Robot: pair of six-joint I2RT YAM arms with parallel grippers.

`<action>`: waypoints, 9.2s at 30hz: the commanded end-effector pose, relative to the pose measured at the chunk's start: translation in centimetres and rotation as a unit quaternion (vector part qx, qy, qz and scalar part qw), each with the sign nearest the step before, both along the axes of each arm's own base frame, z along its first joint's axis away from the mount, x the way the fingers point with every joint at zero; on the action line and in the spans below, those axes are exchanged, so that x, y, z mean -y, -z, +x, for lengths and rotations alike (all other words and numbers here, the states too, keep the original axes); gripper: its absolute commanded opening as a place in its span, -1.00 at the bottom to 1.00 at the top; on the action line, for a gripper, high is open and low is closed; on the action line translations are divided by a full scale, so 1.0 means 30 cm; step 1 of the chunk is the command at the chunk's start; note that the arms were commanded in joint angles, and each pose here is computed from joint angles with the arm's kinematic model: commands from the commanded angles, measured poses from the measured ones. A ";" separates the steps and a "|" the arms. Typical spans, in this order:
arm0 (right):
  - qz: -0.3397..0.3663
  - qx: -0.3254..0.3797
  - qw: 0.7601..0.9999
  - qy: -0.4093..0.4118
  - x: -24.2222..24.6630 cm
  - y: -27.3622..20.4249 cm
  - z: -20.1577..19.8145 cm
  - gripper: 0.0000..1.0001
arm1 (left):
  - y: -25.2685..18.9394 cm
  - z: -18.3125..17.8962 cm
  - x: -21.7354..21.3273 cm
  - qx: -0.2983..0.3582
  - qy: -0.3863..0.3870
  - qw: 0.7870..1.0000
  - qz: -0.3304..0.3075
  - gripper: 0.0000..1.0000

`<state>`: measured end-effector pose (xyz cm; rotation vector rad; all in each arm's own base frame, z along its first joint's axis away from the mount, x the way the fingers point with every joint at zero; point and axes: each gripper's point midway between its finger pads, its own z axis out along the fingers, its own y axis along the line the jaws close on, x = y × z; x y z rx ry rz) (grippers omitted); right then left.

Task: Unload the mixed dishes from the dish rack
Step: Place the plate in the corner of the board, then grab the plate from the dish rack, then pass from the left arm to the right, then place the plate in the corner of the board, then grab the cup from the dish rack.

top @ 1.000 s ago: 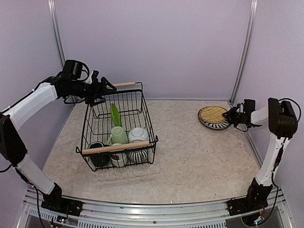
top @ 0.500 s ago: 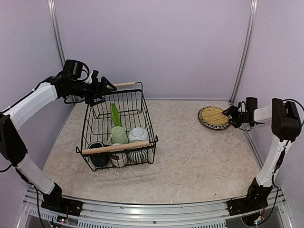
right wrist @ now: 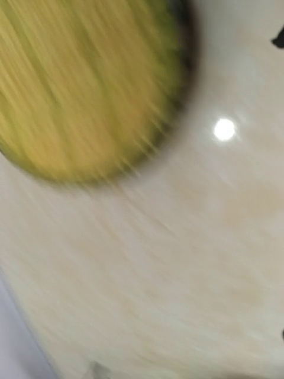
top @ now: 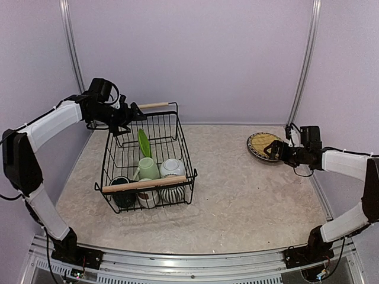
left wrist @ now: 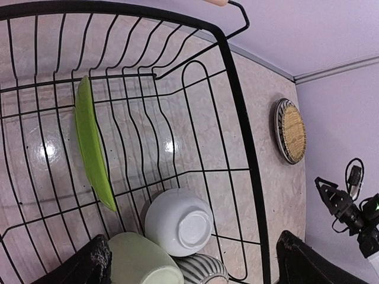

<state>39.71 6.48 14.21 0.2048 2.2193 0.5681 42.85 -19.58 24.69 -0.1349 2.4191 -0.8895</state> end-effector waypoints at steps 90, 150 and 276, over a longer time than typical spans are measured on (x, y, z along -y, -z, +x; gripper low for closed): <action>0.128 0.048 0.985 -0.106 -0.293 -0.292 -0.120 1.00 | -0.264 0.015 0.090 0.099 0.011 0.984 0.146 -1.00; 0.338 0.062 0.907 -0.245 -0.765 -0.432 -0.154 -1.00 | -0.165 -0.212 0.701 0.024 0.297 0.945 -0.133 -0.13; -0.037 -0.089 0.994 0.053 0.176 0.038 0.026 0.52 | 0.333 -0.470 0.019 -0.139 0.138 0.956 0.217 0.57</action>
